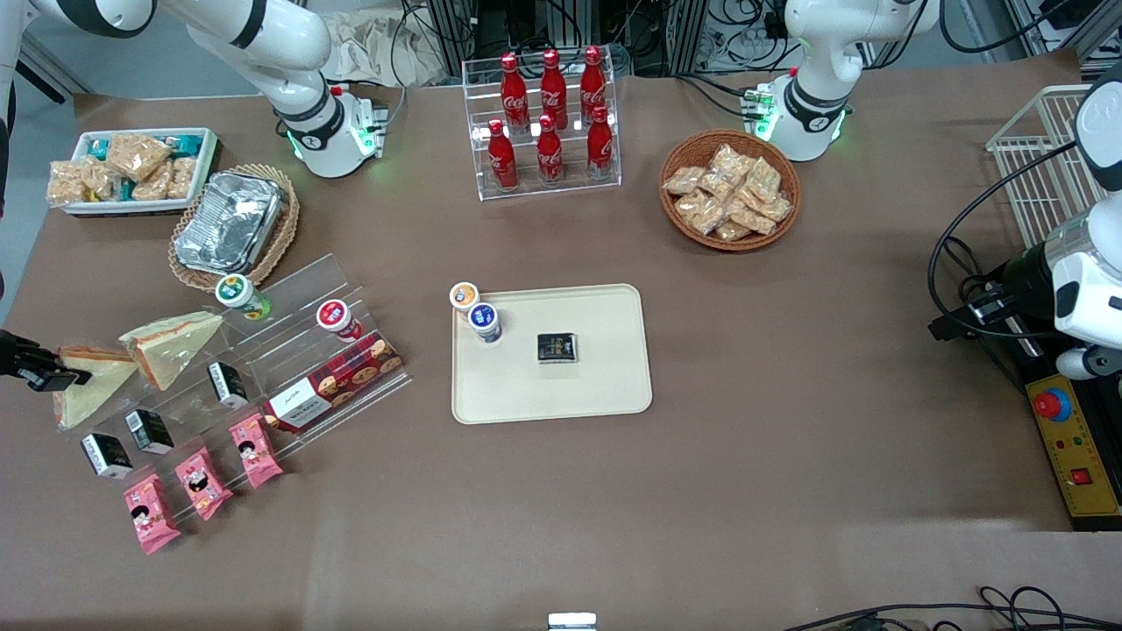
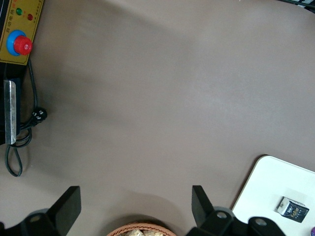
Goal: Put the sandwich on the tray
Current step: 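Lift the wrapped sandwich out of the rack with the right gripper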
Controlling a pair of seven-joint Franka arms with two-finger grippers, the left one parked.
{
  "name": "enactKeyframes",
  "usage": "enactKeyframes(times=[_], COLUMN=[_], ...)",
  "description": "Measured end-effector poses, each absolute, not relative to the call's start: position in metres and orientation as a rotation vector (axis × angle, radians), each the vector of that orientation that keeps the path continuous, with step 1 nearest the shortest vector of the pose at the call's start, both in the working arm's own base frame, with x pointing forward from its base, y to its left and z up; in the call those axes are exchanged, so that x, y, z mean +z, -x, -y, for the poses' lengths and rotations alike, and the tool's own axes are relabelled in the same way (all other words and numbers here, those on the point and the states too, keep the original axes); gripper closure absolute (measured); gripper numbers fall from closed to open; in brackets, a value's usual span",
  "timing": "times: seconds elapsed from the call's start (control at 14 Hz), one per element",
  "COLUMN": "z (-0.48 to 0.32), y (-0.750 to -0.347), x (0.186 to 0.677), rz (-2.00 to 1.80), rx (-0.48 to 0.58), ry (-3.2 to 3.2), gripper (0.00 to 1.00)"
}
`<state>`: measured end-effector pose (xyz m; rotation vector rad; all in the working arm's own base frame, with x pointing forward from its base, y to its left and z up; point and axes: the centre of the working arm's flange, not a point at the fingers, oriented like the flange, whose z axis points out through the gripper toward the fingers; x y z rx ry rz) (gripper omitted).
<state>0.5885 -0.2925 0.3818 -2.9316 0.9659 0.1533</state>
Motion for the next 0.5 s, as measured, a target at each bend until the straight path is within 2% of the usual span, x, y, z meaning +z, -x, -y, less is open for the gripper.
enactKeyframes(times=[0.29,0.5], z=[0.286,0.268], y=[-0.596,-0.608], x=[0.399,0.434], rz=[-0.908,-0.766], rx=[0.136,0.124], ry=[2.947,2.971], gripper=[0.64,0.64])
